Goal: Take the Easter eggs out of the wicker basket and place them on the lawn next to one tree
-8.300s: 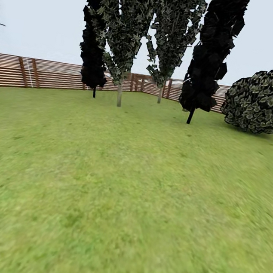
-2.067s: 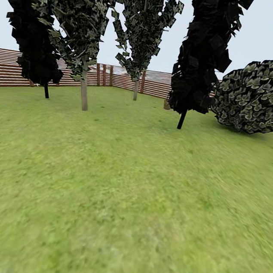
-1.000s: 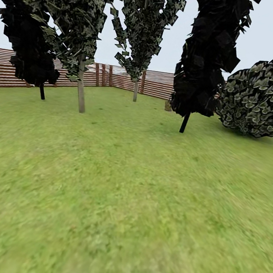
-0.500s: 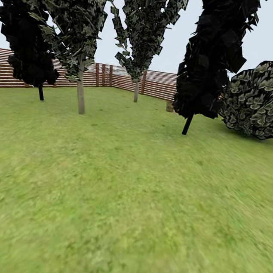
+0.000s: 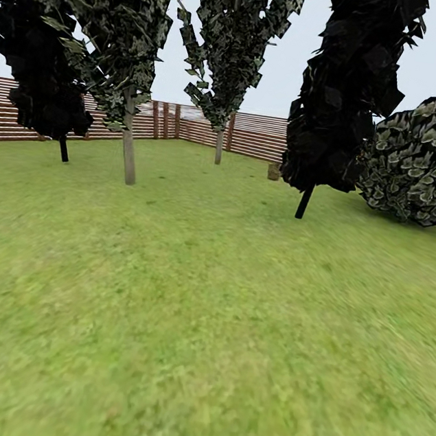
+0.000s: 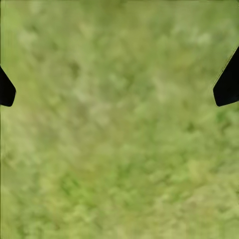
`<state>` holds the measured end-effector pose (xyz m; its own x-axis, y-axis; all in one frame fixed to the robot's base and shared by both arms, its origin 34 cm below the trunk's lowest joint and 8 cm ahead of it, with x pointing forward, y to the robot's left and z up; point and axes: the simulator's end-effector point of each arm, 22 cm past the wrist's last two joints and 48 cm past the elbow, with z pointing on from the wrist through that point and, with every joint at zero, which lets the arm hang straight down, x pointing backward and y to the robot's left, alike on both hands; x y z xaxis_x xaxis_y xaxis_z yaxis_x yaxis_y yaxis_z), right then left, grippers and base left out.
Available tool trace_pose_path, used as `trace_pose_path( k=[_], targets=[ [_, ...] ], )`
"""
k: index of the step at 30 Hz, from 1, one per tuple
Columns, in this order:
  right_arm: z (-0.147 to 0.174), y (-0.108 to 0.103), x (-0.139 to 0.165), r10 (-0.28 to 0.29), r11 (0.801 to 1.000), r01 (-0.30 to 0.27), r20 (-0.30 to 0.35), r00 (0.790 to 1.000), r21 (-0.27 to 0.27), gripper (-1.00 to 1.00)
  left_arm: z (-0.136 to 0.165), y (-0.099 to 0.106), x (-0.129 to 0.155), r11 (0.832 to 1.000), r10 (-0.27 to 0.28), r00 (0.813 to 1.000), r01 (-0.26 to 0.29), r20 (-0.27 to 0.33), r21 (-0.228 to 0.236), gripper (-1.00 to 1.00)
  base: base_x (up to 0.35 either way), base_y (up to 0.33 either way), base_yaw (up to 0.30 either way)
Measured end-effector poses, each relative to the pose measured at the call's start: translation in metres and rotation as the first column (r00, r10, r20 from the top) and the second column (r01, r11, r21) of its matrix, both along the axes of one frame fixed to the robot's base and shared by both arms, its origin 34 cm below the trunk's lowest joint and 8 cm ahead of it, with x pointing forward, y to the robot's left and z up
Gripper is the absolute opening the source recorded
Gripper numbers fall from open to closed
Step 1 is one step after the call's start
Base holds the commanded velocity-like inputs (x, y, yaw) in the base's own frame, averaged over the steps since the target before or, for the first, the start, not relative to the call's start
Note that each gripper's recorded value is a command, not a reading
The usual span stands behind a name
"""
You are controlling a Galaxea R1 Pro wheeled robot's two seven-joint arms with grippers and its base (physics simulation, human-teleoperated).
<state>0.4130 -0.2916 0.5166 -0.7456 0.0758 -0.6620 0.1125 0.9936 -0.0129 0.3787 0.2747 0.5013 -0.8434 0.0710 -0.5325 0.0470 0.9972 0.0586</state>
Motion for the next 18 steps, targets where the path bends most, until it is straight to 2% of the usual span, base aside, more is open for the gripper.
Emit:
trace_pose_path(
  k=[18],
  targets=[
    [-0.0001, -0.001, -0.0003, -0.002, 1.0, 0.002, -0.001, 1.0, -0.002, 1.0, 0.0001, 0.0, 0.0002, 1.0, 0.0, 1.0, 0.0, 0.0, 0.0, 1.0, 0.313, 0.086, 0.0]
  ],
)
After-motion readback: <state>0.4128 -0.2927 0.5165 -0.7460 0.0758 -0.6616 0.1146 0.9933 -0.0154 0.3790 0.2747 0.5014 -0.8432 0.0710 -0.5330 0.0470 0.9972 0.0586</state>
